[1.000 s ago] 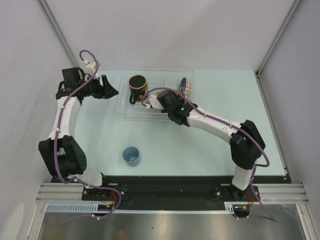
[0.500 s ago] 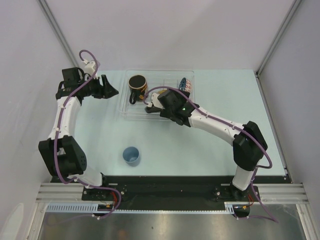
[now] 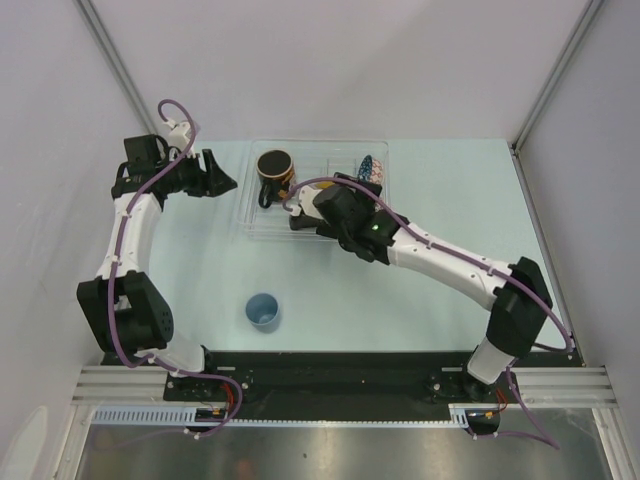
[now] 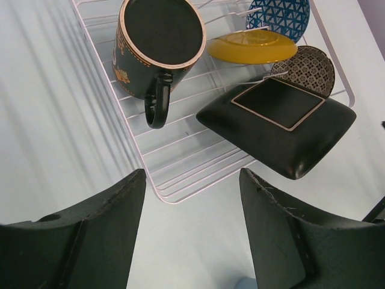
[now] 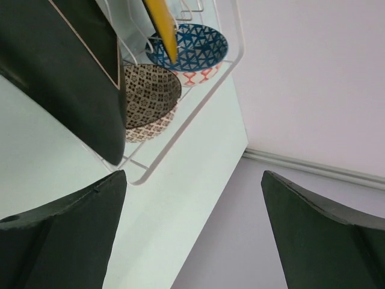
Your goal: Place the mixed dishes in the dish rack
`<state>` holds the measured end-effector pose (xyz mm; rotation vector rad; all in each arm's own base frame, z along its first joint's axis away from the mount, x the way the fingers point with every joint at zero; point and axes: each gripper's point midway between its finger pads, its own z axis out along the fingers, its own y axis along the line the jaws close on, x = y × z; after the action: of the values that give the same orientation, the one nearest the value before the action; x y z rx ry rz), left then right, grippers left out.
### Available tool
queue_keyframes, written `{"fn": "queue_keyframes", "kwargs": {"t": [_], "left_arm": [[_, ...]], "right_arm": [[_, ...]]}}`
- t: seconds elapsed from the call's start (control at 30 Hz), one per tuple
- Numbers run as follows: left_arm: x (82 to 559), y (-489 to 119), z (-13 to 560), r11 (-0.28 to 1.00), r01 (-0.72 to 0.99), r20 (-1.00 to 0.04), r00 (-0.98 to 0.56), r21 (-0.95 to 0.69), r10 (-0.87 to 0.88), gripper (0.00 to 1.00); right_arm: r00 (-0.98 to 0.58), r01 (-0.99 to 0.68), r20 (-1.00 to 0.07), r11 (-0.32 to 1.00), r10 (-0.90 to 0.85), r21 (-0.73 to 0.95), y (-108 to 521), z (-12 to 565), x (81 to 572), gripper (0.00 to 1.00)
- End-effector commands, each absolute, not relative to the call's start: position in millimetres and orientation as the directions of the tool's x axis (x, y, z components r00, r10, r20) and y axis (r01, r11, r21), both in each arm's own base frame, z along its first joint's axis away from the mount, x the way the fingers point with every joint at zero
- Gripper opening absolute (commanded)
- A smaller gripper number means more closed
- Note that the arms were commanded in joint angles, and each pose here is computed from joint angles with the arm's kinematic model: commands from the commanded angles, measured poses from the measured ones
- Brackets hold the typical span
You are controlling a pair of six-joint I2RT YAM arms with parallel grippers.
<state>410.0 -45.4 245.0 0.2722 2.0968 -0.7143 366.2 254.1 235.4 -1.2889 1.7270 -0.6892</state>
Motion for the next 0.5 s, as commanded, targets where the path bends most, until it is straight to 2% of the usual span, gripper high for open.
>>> {"fn": "queue_keyframes", "kwargs": {"t": [0.0, 0.17, 0.3, 0.4, 0.47], "left_arm": [[409.4, -45.1, 270.5, 0.804, 0.476, -0.847, -0.527, -0.356, -0.062, 0.69], [408.8, -45.6, 270.3, 0.802, 0.477, -0.847, -0.528, -0.358, -0.064, 0.69], [407.6, -46.1, 272.6, 0.802, 0.480, -0.850, -0.523, -0.356, -0.065, 0.69], [406.2, -46.5, 273.9, 0.802, 0.481, -0.853, -0.517, -0.353, -0.065, 0.69], [405.5, -46.2, 274.0, 0.804, 0.478, -0.853, -0.518, -0.353, -0.066, 0.69]], "right_arm": [[-0.126, -0.414, -0.401, 0.416, -0.907, -0.810, 239.8, 277.3, 349.2, 1.00], [-0.169, -0.426, -0.460, 0.485, -0.872, -0.763, 232.5, 275.5, 340.1, 1.00], [-0.205, -0.416, -0.555, 0.585, -0.806, -0.696, 232.9, 276.3, 339.6, 1.00], [-0.238, -0.452, -0.723, 0.733, -0.648, -0.508, 229.8, 286.0, 344.9, 1.00], [-0.250, -0.428, -0.872, 0.856, -0.421, -0.290, 229.7, 311.6, 355.6, 1.00]]}}
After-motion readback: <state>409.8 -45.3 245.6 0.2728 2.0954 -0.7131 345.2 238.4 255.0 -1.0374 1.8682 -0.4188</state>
